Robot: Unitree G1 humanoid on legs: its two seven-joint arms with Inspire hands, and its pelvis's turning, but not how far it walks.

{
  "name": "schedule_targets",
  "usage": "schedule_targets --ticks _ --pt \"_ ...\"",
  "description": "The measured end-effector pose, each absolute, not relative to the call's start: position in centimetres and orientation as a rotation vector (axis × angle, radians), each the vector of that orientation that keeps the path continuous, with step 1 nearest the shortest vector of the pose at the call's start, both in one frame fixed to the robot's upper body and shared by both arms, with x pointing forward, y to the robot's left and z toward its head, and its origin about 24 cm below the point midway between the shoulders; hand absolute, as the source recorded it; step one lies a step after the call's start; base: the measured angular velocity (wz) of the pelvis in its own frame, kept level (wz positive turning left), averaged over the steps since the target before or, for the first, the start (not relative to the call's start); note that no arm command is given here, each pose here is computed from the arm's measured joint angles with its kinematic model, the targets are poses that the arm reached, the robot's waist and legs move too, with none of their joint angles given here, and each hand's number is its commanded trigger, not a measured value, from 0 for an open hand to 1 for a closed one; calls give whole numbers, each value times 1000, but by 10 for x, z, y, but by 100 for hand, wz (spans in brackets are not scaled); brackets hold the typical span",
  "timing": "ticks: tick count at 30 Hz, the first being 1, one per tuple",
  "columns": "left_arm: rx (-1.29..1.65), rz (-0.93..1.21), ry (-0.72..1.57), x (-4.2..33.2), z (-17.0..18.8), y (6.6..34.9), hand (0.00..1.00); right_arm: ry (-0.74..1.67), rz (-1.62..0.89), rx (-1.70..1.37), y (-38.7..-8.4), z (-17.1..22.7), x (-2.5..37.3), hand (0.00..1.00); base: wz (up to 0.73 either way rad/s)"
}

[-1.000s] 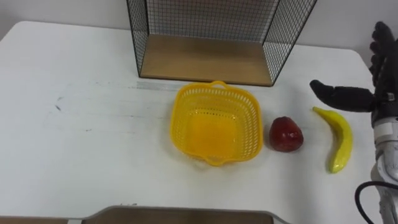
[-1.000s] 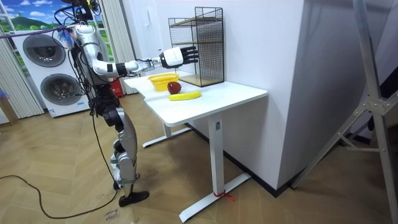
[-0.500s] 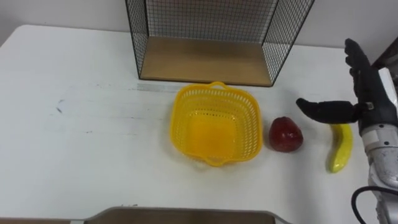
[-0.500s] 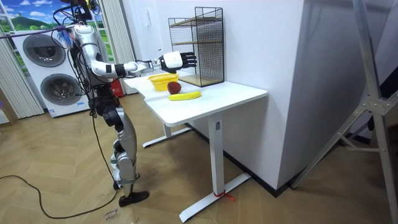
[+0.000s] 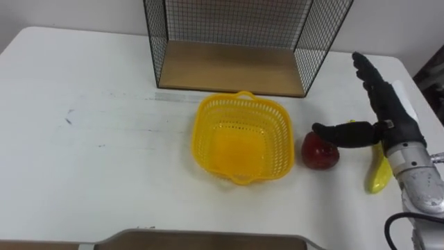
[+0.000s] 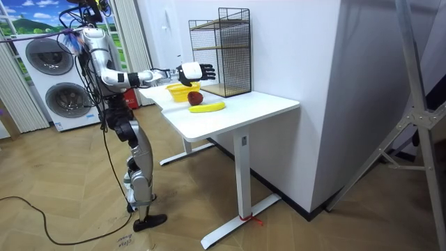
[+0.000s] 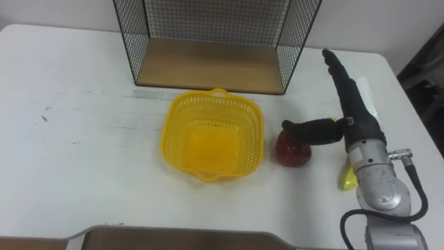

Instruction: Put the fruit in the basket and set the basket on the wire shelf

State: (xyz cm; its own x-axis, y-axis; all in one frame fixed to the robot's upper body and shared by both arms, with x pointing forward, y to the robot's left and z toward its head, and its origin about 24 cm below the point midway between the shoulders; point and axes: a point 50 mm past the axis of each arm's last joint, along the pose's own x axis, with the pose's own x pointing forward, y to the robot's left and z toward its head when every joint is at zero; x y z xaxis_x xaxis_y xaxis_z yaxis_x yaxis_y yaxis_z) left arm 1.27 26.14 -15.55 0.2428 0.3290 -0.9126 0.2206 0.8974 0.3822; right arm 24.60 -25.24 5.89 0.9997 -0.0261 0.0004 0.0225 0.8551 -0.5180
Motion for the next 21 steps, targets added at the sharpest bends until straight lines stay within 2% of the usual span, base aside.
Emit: schedule_targets --ticks 7,21 --pt "491 76 1299 26 -155 261 0 45 27 -540 -248 50 241 0 0" --pt "507 51 1295 27 -155 260 0 112 89 -514 -238 32 229 0 0"
